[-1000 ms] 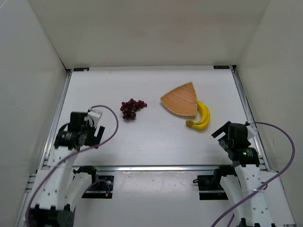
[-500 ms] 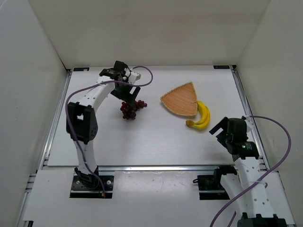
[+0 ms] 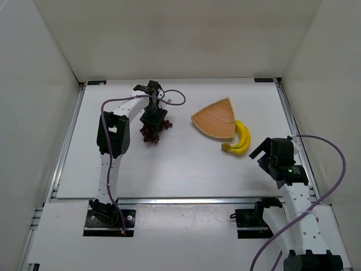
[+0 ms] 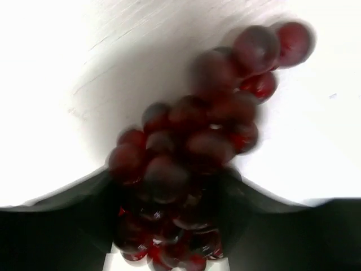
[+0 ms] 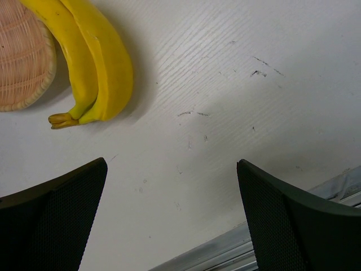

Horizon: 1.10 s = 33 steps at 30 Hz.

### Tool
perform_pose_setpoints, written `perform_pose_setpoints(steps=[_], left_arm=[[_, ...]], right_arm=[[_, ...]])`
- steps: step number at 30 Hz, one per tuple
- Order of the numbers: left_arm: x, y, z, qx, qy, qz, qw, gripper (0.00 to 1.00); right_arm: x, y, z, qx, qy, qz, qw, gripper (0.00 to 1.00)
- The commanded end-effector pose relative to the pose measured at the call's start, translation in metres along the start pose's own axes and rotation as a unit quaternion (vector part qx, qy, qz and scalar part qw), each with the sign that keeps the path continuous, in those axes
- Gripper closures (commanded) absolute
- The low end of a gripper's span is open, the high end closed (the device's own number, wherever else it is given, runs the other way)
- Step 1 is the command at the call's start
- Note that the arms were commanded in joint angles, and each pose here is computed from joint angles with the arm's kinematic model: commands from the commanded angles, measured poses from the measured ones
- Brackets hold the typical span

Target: Place and organize the fake fruits in the fruit bowl

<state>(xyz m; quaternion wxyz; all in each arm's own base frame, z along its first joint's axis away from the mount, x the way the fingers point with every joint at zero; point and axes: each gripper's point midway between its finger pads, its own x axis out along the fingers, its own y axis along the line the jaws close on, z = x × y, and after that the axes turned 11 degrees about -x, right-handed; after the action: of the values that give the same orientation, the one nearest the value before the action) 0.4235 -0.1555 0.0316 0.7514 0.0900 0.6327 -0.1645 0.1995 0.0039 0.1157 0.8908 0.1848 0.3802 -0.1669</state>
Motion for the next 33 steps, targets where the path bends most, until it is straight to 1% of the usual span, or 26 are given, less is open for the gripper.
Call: perform_pose_setpoints(steps=[1, 2, 3, 4, 6, 8, 9, 10, 13, 14, 15, 16, 17, 18, 19, 20, 21, 22, 23, 24, 25, 27, 30, 33], left_arm=[[-0.031, -0.005, 0.006, 0.018, -0.014, -0.009, 1.0, 0.44], [-0.033, -0.006, 0.01, 0.019, -0.019, -0.009, 1.0, 0.52], [-0.034, -0.006, 0.006, 0.018, -0.012, -0.009, 1.0, 0.63], [-0.039, -0.008, 0.006, 0.023, -0.014, -0.004, 1.0, 0.66], [-0.054, -0.012, 0.014, 0.03, -0.036, 0.004, 0.999, 0.71], [-0.077, -0.021, 0.025, 0.053, -0.068, 0.025, 0.996, 0.75], [-0.084, -0.027, 0.029, 0.066, -0.082, 0.034, 0.994, 0.75], [-0.103, -0.034, 0.039, 0.075, -0.114, 0.041, 0.99, 0.75], [-0.135, -0.069, 0.067, 0.129, -0.199, 0.072, 0.969, 0.76], [-0.14, -0.087, 0.073, 0.158, -0.22, 0.09, 0.958, 0.76], [-0.144, -0.099, 0.082, 0.164, -0.244, 0.096, 0.951, 0.76], [-0.15, -0.112, 0.099, 0.174, -0.283, 0.097, 0.938, 0.76], [-0.159, -0.134, 0.107, 0.189, -0.311, 0.091, 0.927, 0.76], [-0.158, -0.146, 0.116, 0.192, -0.326, 0.086, 0.922, 0.76], [-0.16, -0.156, 0.126, 0.194, -0.341, 0.08, 0.916, 0.75], [-0.138, -0.167, 0.135, 0.201, -0.335, 0.075, 0.918, 0.74], [-0.157, -0.185, 0.152, 0.197, -0.368, 0.063, 0.906, 0.74], [-0.154, -0.188, 0.16, 0.196, -0.375, 0.062, 0.904, 0.74], [-0.13, -0.199, 0.166, 0.203, -0.368, 0.059, 0.906, 0.74], [-0.139, -0.213, 0.174, 0.21, -0.389, 0.054, 0.895, 0.72], [-0.129, -0.216, 0.177, 0.213, -0.388, 0.048, 0.896, 0.7], [-0.121, -0.229, 0.183, 0.223, -0.4, 0.039, 0.888, 0.68], [-0.104, -0.244, 0.18, 0.243, -0.39, 0.013, 0.888, 0.57], [-0.106, -0.255, 0.18, 0.25, -0.398, -0.002, 0.883, 0.34]], right_arm=[[-0.004, 0.011, 0.024, -0.007, -0.03, 0.014, 0.999, 0.0], [-0.002, 0.011, 0.022, -0.009, -0.024, 0.01, 1.0, 0.0], [-0.002, 0.013, 0.027, -0.008, -0.029, 0.013, 0.999, 0.0], [0.0, 0.015, 0.029, -0.007, -0.03, 0.014, 0.999, 0.0], [0.004, 0.018, 0.026, -0.014, -0.02, 0.019, 1.0, 0.0], [0.005, 0.021, 0.03, -0.013, -0.022, 0.02, 0.999, 0.0], [0.008, 0.022, 0.031, -0.013, -0.021, 0.02, 0.999, 0.0], [0.01, 0.024, 0.031, -0.014, -0.018, 0.024, 0.999, 0.0], [0.015, 0.026, 0.029, -0.014, -0.013, 0.026, 0.999, 0.0], [0.015, 0.026, 0.029, -0.014, -0.013, 0.026, 0.999, 0.0], [0.017, 0.027, 0.03, -0.019, -0.014, 0.026, 0.999, 0.0], [0.021, 0.026, 0.024, -0.021, -0.002, 0.025, 0.999, 0.0], [0.021, 0.028, 0.027, -0.02, -0.007, 0.028, 0.999, 0.0], [0.023, 0.029, 0.028, -0.024, -0.008, 0.028, 0.999, 0.0], [0.026, 0.028, 0.026, -0.026, -0.001, 0.024, 0.999, 0.0], [0.026, 0.032, 0.03, -0.031, -0.003, 0.031, 0.999, 0.0], [0.029, 0.031, 0.027, -0.032, 0.004, 0.027, 0.999, 0.0], [0.029, 0.033, 0.032, -0.037, -0.002, 0.03, 0.999, 0.0], [0.026, 0.036, 0.038, -0.036, -0.008, 0.033, 0.999, 0.0], [0.031, 0.035, 0.034, -0.038, 0.003, 0.028, 0.999, 0.0], [0.028, 0.038, 0.038, -0.042, -0.001, 0.035, 0.998, 0.0], [0.031, 0.042, 0.04, -0.042, 0.004, 0.039, 0.998, 0.0], [0.031, 0.055, 0.048, -0.041, 0.0, 0.064, 0.997, 0.0], [0.033, 0.068, 0.048, -0.05, 0.003, 0.096, 0.994, 0.0]])
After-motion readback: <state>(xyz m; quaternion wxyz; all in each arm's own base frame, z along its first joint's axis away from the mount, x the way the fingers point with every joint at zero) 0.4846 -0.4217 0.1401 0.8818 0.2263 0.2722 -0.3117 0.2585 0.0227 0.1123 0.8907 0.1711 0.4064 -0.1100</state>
